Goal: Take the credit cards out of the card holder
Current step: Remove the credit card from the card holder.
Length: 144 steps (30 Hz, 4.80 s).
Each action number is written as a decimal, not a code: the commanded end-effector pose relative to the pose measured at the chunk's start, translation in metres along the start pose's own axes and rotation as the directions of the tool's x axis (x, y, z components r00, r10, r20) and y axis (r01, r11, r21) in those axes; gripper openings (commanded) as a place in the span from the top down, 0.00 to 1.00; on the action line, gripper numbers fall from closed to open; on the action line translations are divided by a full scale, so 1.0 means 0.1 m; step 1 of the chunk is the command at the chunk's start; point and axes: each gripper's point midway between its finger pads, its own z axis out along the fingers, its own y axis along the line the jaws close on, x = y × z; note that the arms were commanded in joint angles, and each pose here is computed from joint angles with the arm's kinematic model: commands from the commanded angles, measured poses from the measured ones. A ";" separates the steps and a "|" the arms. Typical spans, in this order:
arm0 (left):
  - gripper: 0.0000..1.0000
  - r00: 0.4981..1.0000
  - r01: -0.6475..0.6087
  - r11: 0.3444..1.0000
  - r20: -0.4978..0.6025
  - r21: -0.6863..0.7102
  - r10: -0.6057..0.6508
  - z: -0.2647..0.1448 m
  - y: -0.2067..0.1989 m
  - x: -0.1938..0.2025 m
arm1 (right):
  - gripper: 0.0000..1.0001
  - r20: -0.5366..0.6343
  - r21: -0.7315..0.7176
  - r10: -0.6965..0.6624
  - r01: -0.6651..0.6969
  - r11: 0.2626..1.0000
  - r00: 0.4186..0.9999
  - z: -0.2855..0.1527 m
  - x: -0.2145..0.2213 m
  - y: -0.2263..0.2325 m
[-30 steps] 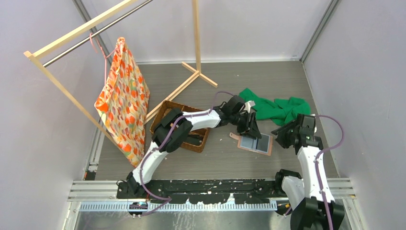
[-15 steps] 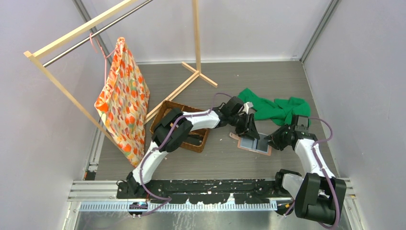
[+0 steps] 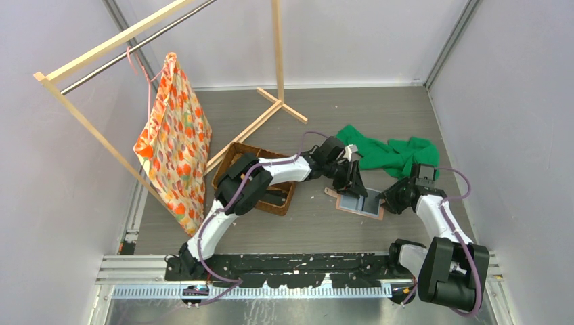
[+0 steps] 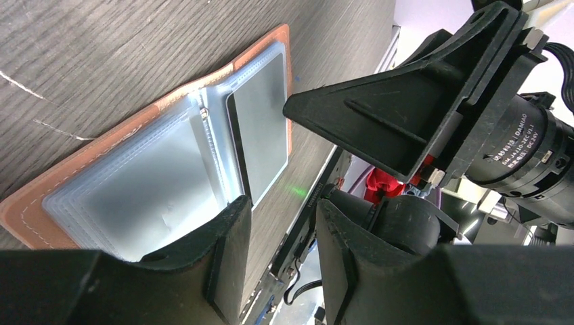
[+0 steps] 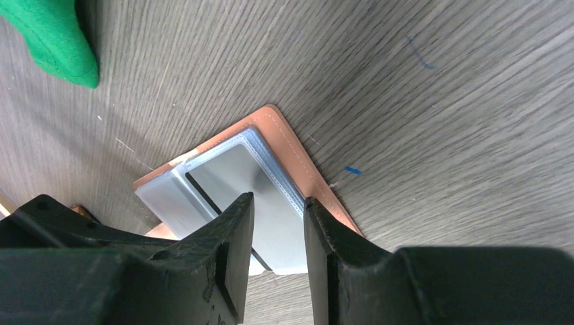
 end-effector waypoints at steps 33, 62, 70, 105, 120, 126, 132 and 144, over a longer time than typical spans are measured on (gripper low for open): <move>0.58 1.000 -0.018 1.000 0.013 0.017 0.018 0.04 -0.04 -0.08 | 0.61 -0.018 -0.075 0.001 -0.003 0.997 1.000 0.08 0.05 0.08; 0.58 1.000 -0.005 1.000 0.010 -0.001 0.005 0.06 0.05 -0.06 | 0.60 0.018 -0.125 0.003 -0.001 0.992 1.000 -0.05 0.00 0.20; 0.58 1.000 -0.005 1.000 0.008 -0.002 0.005 0.07 0.05 -0.06 | 0.60 0.020 -0.136 0.005 -0.002 0.991 1.000 -0.06 -0.01 0.22; 0.85 1.000 0.014 1.000 0.016 -0.026 -0.014 0.09 0.23 -0.05 | 0.60 -0.078 -0.127 -0.001 -0.009 0.992 0.997 0.13 0.17 0.13; 0.88 1.000 0.028 1.000 0.009 0.005 -0.028 0.16 0.22 -0.07 | 0.60 -0.077 -0.122 -0.004 -0.005 0.992 0.997 0.12 0.17 0.12; 0.99 0.999 0.037 0.999 0.017 -0.006 -0.037 0.12 0.28 -0.05 | 0.60 -0.077 -0.115 -0.003 -0.006 0.993 0.997 0.13 0.17 0.11; 0.99 0.998 0.052 0.998 0.041 -0.021 -0.051 0.00 0.39 -0.09 | 0.60 -0.084 -0.105 -0.001 -0.008 0.994 0.996 0.16 0.18 0.08; 0.99 0.997 0.051 0.998 0.052 -0.028 -0.050 -0.12 0.45 -0.07 | 0.60 -0.089 -0.087 0.008 -0.016 0.996 0.996 0.19 0.18 0.06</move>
